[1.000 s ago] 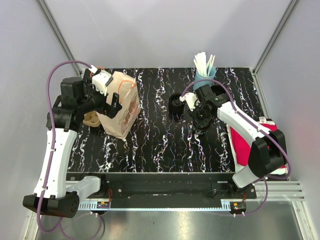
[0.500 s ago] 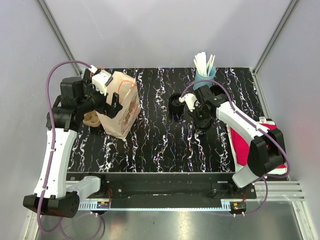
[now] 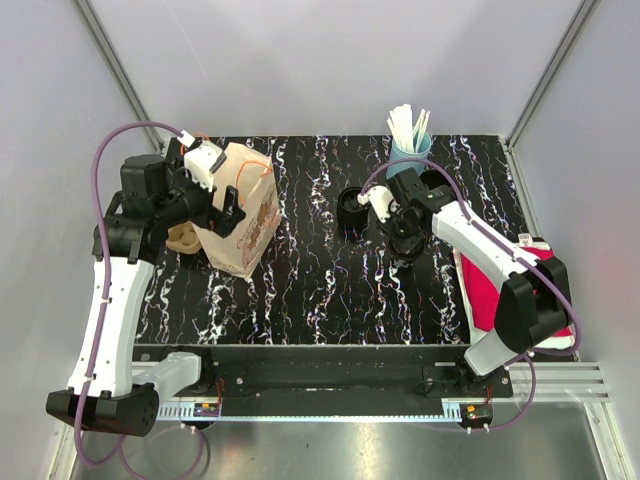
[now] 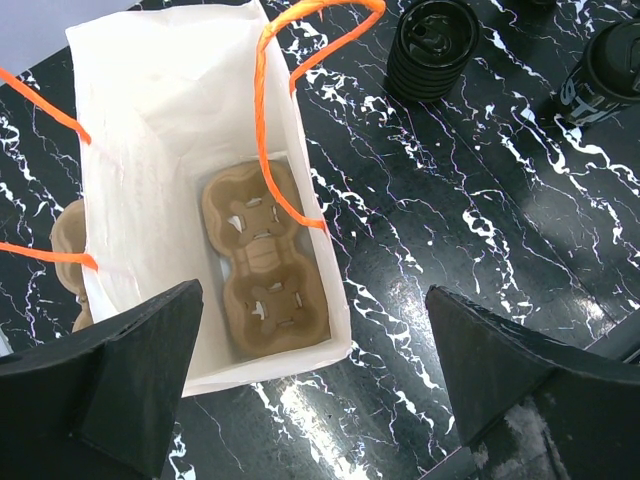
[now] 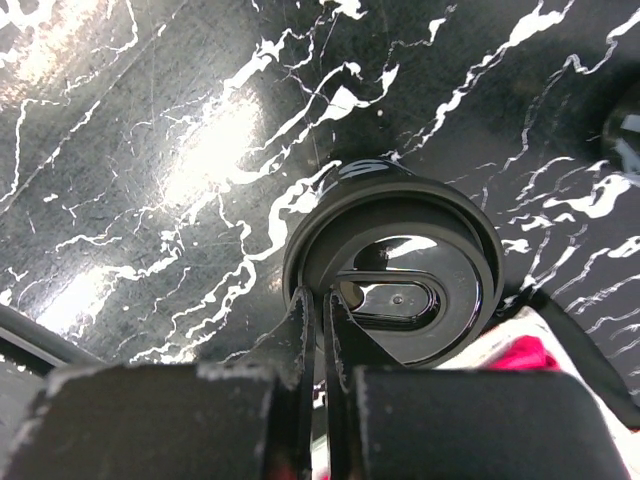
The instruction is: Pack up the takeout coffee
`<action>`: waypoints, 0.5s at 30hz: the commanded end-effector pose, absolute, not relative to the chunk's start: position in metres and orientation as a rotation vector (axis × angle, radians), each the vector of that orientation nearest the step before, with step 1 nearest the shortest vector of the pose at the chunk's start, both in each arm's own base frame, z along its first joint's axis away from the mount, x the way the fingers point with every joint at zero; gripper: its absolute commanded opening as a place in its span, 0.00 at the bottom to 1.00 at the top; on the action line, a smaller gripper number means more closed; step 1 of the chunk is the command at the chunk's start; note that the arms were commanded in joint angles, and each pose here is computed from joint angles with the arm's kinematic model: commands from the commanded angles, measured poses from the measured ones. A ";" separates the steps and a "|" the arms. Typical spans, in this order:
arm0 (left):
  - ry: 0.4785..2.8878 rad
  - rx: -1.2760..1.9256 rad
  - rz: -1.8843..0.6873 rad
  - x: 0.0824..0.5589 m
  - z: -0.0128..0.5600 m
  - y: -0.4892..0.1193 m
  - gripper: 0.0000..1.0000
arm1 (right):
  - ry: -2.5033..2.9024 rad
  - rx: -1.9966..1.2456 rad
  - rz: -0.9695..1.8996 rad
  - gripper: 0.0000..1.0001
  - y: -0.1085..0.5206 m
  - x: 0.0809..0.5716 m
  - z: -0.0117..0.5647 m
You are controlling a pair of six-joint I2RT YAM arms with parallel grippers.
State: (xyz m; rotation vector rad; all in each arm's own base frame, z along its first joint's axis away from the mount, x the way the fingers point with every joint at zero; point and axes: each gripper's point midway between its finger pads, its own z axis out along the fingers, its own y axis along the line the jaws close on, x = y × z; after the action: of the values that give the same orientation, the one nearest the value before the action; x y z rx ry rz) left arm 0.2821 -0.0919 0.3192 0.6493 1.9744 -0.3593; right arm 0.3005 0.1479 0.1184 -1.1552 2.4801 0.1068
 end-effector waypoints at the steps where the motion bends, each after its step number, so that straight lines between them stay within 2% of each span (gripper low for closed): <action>1: 1.897 0.699 -0.355 0.287 0.340 -0.095 0.99 | 2.363 -1.147 0.063 0.00 0.150 0.313 0.166; 11: 1.866 0.759 -0.337 0.308 0.359 -0.099 0.99 | 2.160 -1.069 0.148 0.00 0.162 0.311 0.260; 15: 1.905 0.769 -0.327 0.324 0.345 -0.100 0.99 | 2.063 -1.035 0.163 0.00 0.164 0.309 0.299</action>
State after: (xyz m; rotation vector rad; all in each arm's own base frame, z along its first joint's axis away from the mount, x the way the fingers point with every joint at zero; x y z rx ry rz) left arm 0.3095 -0.0957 0.3366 0.7348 1.9470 -0.3398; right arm 0.3179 0.1588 0.2481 -1.0590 2.1963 0.1223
